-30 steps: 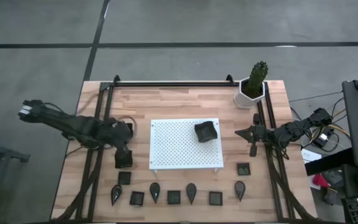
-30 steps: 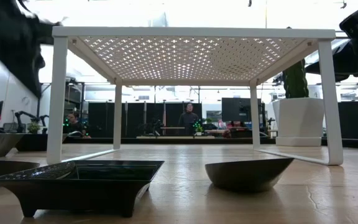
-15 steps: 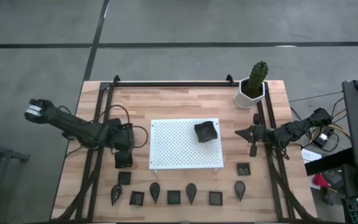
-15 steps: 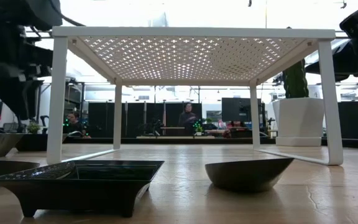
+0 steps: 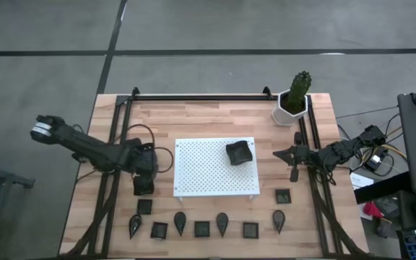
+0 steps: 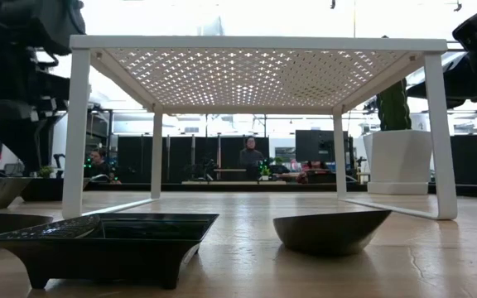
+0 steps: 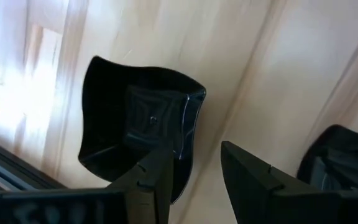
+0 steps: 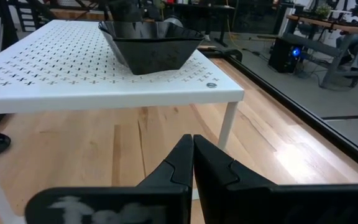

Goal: Pick & Place Mini shaped plates
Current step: Stack the distorted square plate on the other distorted square plate on the shelf

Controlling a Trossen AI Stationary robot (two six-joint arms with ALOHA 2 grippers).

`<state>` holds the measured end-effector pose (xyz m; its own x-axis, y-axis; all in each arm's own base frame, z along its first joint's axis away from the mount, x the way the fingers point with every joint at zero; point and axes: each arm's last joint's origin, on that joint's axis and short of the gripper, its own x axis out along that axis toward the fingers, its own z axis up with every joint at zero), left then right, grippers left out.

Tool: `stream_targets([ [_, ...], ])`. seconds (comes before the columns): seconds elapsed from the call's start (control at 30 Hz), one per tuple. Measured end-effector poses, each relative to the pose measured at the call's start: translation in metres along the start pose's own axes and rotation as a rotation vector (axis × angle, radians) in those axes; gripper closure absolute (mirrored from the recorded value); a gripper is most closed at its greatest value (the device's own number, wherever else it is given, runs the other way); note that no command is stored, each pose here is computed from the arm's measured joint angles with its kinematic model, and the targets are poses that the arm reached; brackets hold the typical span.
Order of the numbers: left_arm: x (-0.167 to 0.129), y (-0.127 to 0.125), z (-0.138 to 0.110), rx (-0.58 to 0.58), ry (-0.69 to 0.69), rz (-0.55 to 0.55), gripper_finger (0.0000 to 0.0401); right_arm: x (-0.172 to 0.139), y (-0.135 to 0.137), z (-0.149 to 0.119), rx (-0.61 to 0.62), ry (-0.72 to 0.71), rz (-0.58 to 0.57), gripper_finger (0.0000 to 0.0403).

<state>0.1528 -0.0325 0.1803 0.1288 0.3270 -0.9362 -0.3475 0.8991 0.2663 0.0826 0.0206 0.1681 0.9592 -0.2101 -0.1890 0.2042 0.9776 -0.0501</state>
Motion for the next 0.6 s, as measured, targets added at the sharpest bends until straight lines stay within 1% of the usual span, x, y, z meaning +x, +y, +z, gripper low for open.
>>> stream_targets([
  [0.43,0.019,-0.004,-0.002,0.003,0.052,0.047,0.0275,0.000,0.000,0.000,0.002,0.000,0.000,0.0394],
  [0.53,0.021,-0.005,-0.001,0.002,0.055,0.050,0.0287,0.000,0.000,0.000,0.001,0.000,0.000,0.0394],
  [0.6,0.021,-0.005,0.000,-0.002,0.048,0.046,0.0305,0.000,0.000,0.000,0.004,0.000,0.000,0.0394],
])
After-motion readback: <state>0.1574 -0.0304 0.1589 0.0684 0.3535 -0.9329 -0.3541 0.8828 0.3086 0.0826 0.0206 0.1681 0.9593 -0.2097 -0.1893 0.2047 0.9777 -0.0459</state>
